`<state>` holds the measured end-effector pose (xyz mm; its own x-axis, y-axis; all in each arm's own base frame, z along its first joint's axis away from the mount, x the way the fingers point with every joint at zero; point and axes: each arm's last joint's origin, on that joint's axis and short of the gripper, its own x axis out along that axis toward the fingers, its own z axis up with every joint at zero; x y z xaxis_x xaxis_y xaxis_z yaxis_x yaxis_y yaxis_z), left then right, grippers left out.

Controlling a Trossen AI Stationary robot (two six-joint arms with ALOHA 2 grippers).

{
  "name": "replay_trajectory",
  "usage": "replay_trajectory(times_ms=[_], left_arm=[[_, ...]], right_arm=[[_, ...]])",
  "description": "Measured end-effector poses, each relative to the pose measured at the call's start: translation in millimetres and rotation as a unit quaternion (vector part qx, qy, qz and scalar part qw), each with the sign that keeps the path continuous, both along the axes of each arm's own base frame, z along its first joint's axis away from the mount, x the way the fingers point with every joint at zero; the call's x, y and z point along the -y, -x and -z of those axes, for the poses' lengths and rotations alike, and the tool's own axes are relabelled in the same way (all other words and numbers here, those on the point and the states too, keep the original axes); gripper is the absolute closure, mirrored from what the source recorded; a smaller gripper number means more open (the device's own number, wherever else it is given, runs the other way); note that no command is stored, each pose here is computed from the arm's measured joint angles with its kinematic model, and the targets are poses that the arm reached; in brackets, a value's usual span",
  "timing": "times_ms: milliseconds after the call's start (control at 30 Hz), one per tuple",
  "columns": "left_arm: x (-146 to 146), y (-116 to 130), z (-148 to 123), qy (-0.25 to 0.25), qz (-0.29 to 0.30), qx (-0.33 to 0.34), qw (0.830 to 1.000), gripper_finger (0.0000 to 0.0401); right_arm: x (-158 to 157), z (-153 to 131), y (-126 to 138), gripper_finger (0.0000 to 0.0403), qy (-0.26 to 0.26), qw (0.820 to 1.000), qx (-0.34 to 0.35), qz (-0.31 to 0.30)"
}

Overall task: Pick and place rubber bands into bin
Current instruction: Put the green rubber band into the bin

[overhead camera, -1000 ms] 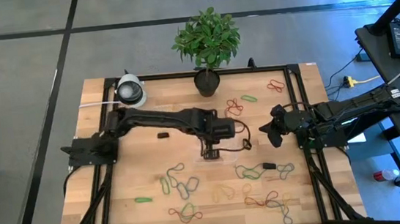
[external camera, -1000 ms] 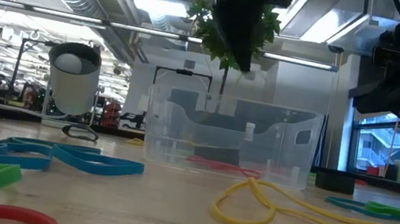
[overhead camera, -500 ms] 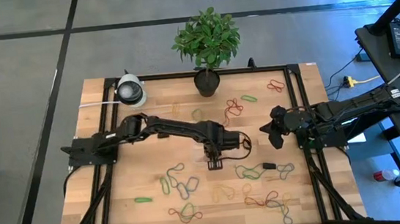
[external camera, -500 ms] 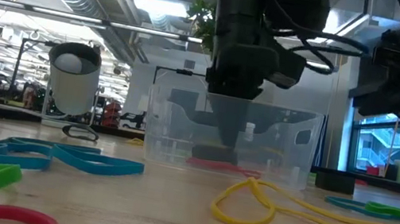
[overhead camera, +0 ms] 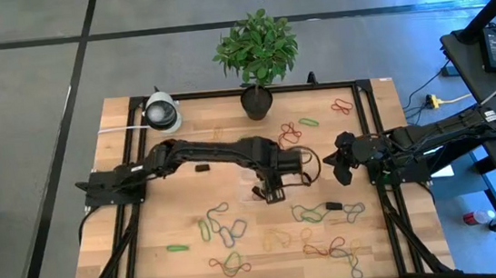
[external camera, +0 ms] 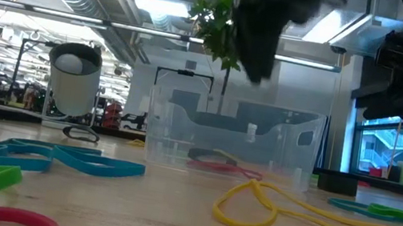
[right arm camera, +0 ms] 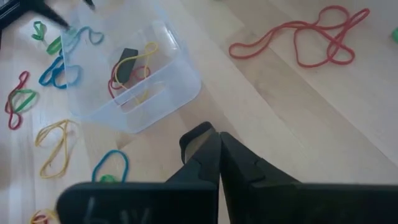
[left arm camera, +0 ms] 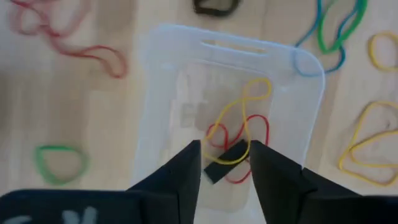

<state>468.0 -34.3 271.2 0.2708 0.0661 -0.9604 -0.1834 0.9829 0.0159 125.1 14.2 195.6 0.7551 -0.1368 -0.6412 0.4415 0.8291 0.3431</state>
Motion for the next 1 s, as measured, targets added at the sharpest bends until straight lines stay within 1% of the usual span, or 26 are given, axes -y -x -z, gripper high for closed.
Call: replay_trajectory(times_ms=[100, 200, 233, 267, 333, 433, 533, 700, 867, 1000], left_arm=[[-2, 17, -19, 0.003, 0.013, 0.004, 1.000, 0.0300], [-2, 35, -34, 0.007, 0.042, 0.010, 0.999, 0.0359], [-1, 40, -38, 0.004, 0.053, 0.023, 0.998, 0.0379], [0, 45, -40, 0.000, 0.059, 0.032, 0.998, 0.0389], [-1, 59, -45, -0.005, 0.060, 0.061, 0.996, 0.0396], [-5, 86, -42, -0.018, 0.043, 0.102, 0.994, 0.0399], [-9, 124, -31, -0.018, 0.008, 0.136, 0.991, 0.0399], [-13, 190, -12, 0.008, -0.034, 0.203, 0.979, 0.0399], [-15, 247, 0, 0.030, -0.057, 0.247, 0.967, 0.0400], [-17, 280, 5, 0.030, -0.061, 0.273, 0.960, 0.0400]], right_arm=[[0, 0, 0, 0.0393, -0.001, 1.000, 0.000, 0.001], [0, 0, 0, 0.0393, -0.011, 1.000, 0.003, 0.009], [0, -1, 0, 0.0393, -0.014, 1.000, 0.005, 0.008], [-1, -1, -1, 0.0395, -0.019, 1.000, 0.005, 0.001], [-3, -2, -2, 0.0399, -0.030, 0.999, 0.012, -0.013], [-7, -6, -4, 0.0400, -0.042, 0.999, 0.014, -0.022], [-14, -17, -11, 0.0401, -0.032, 0.999, 0.012, -0.032], [-32, -37, -35, 0.0401, -0.011, 0.999, -0.019, -0.048], [-54, -54, -62, 0.0402, -0.018, 0.991, -0.131, -0.028], [-72, -55, -82, 0.0399, -0.057, 0.972, -0.229, -0.006]])
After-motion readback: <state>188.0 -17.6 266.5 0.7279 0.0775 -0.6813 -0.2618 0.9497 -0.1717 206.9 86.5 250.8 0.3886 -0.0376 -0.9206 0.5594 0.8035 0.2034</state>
